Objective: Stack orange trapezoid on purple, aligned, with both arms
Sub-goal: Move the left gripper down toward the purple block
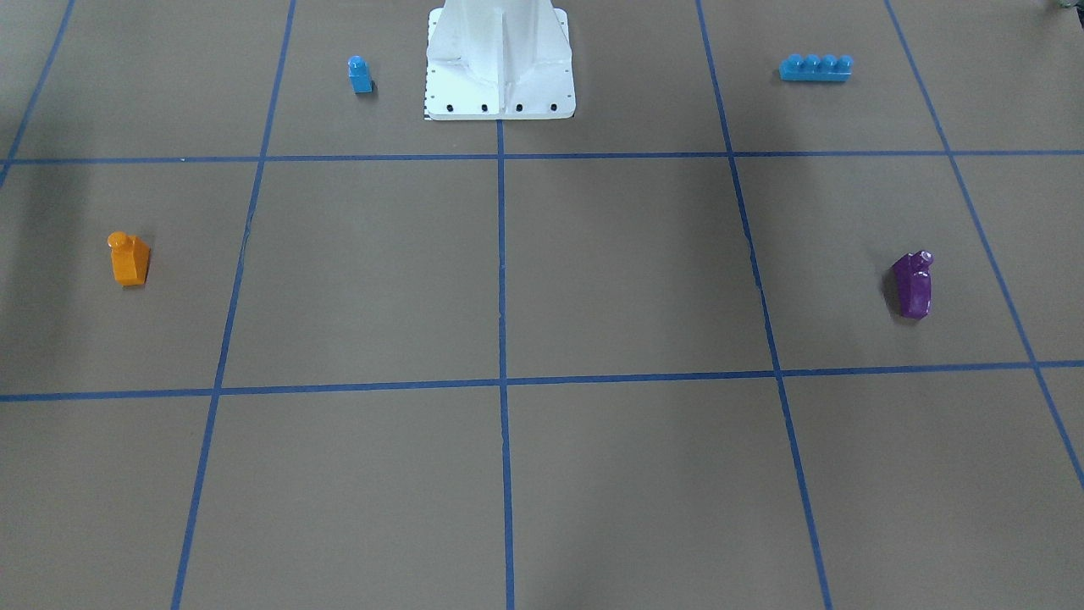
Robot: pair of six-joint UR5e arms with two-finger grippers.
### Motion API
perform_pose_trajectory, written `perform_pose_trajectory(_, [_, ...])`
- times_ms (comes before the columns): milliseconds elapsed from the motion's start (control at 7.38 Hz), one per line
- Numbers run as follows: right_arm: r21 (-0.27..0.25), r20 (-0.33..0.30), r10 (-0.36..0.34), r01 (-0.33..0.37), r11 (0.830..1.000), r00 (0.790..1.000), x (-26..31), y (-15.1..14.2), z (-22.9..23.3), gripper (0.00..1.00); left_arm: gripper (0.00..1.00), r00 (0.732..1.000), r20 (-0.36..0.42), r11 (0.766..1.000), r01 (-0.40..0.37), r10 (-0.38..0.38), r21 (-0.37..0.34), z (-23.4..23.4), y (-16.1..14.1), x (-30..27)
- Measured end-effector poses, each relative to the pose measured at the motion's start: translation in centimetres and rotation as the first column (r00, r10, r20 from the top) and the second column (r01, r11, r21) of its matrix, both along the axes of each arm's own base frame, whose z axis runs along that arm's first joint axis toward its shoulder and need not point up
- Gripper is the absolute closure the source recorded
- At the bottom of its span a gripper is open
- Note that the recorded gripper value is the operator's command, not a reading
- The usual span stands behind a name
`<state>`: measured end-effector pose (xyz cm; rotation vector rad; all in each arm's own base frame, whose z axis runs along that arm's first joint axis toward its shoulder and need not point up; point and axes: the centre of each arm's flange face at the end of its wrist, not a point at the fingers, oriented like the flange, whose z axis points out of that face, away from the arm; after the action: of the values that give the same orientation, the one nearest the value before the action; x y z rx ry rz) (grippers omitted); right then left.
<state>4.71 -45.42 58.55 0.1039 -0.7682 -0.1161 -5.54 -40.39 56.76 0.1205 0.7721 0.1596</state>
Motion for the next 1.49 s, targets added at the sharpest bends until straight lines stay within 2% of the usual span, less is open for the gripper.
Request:
perform_pose_trajectory(542, [0.006,0.003,-0.004,0.004,1.0,1.0,-0.2,-0.3,-0.3,0.0,0.0,1.0,0.006,0.999,-0.002,0.002,0.035,-1.2,-1.2,0.0])
perform_pose_trajectory(813, [-0.006,0.002,-0.013,0.013,1.0,1.0,-1.2,-0.5,-0.3,0.0,0.0,1.0,-0.001,0.995,-0.02,0.02,0.102,-2.8,-4.1,1.3])
perform_pose_trajectory(1084, [-0.034,0.007,0.005,-0.005,0.999,1.0,-3.5,-0.8,-0.7,0.0,0.0,0.998,-0.009,0.988,-0.061,0.063,0.143,-2.4,-6.7,4.1])
perform_pose_trajectory(1219, [-0.042,0.011,0.012,-0.012,0.999,1.0,-4.8,-1.0,-1.0,0.0,0.0,0.994,-0.011,0.98,-0.104,0.107,0.17,-1.5,-7.1,6.4])
perform_pose_trajectory(1355, [-0.048,0.015,0.015,-0.015,0.999,1.0,-5.8,-1.1,-1.2,0.0,0.0,0.986,-0.01,0.971,-0.163,0.167,0.173,-0.2,-7.2,9.5])
perform_pose_trajectory(1490, [-0.054,0.016,0.015,-0.014,0.998,1.0,-6.6,-1.1,-1.3,0.0,0.0,0.982,-0.014,0.972,-0.184,0.188,0.144,1.0,-7.2,11.7])
